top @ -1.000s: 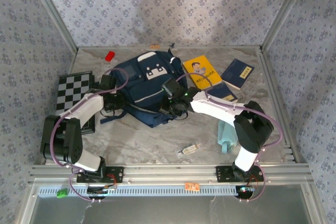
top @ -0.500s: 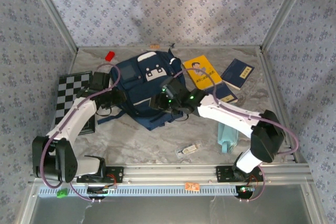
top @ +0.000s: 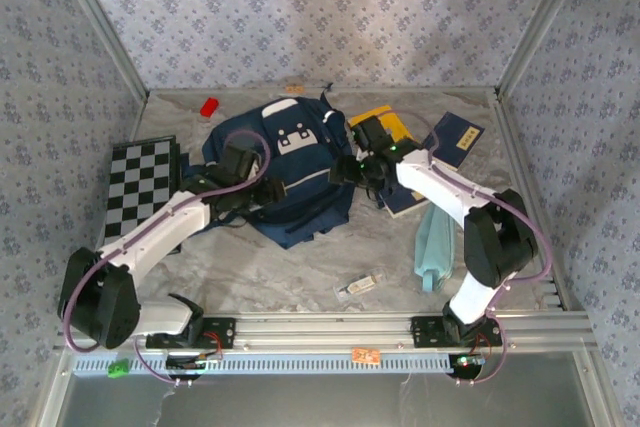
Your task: Pack the student bag
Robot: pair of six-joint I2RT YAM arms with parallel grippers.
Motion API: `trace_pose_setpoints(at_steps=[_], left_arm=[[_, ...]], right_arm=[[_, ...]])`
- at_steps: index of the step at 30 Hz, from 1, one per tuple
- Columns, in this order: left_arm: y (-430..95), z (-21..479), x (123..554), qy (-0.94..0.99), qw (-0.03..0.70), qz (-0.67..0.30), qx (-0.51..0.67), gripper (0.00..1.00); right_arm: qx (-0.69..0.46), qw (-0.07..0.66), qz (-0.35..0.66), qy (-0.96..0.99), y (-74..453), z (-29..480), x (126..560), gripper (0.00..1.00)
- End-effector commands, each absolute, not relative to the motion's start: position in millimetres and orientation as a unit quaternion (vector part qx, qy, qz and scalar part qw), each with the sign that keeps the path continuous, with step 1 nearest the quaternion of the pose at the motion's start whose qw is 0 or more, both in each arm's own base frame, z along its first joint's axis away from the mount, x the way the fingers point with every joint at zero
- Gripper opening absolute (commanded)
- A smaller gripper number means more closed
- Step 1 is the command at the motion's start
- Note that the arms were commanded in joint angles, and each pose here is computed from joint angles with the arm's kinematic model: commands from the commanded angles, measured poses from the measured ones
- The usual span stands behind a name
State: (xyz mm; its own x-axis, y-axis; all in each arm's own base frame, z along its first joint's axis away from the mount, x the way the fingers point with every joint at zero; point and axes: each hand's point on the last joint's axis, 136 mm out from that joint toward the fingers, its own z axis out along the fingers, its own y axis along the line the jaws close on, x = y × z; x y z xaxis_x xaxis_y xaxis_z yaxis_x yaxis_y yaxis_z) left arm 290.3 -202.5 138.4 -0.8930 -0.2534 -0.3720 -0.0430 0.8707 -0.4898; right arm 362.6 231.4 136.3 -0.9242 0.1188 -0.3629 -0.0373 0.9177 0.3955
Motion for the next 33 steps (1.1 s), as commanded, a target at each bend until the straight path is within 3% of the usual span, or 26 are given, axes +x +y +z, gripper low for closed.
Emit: trace_pose_setpoints(at_steps=[1,11,22,33], left_arm=[[-234.6,162.8,305.7,0.925,0.249,-0.277,-0.071,0.55],[-304.9,170.5,319.8,0.923,0.251,-0.291,-0.026,0.55],[-340.3,176.6,336.9,0.92,0.252,-0.3,-0.003,0.55],[-348.2,178.8,341.4,0.919,0.25,-0.305,0.003,0.55]], right_arm=[[0.005,0.217,0.183,0.959,202.5,144.7,392.5,0.75],[0.061,0.219,0.149,0.962,119.3,122.9,465.6,0.76],[0.137,0.231,0.15,0.951,49.3,105.1,516.9,0.78],[0.122,0.207,0.152,0.959,47.0,78.2,540.6,0.78]])
